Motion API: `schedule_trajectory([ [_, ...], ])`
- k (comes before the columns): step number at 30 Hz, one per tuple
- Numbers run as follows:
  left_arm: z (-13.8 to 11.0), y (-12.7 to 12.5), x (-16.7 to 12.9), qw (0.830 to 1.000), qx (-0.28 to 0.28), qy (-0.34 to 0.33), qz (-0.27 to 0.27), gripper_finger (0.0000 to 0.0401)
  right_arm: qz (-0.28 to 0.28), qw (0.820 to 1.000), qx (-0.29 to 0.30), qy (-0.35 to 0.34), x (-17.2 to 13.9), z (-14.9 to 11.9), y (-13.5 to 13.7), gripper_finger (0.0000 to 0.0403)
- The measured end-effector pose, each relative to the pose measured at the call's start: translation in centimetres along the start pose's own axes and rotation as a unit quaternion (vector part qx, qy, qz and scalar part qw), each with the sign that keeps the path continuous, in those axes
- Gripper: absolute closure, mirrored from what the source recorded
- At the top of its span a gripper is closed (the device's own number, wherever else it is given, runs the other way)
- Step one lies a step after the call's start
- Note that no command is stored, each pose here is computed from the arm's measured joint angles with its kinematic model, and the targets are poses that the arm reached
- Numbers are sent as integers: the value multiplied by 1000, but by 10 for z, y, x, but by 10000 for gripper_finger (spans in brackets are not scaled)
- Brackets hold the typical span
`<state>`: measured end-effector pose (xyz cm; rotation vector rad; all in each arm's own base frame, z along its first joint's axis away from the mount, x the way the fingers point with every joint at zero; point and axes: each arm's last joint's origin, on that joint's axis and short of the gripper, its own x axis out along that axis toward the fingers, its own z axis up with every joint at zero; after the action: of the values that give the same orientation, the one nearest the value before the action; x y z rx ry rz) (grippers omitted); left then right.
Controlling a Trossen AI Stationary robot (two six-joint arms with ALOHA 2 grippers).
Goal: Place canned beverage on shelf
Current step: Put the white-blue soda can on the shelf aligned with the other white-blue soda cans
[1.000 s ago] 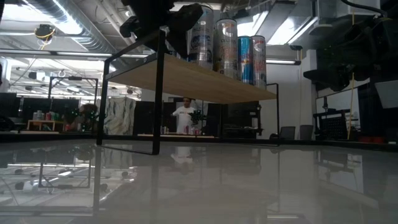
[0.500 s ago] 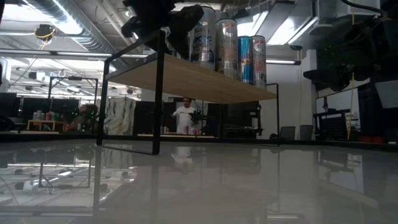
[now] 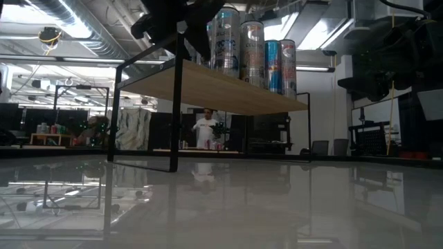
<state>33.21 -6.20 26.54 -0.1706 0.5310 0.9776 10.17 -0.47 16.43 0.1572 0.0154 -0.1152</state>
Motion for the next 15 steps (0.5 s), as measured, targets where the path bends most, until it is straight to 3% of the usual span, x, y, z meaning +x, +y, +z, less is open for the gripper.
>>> schedule_trajectory([
  [15,17,0,19,1000,-20,-7,-14,177,0,1000,0,0,0,0,0,15],
])
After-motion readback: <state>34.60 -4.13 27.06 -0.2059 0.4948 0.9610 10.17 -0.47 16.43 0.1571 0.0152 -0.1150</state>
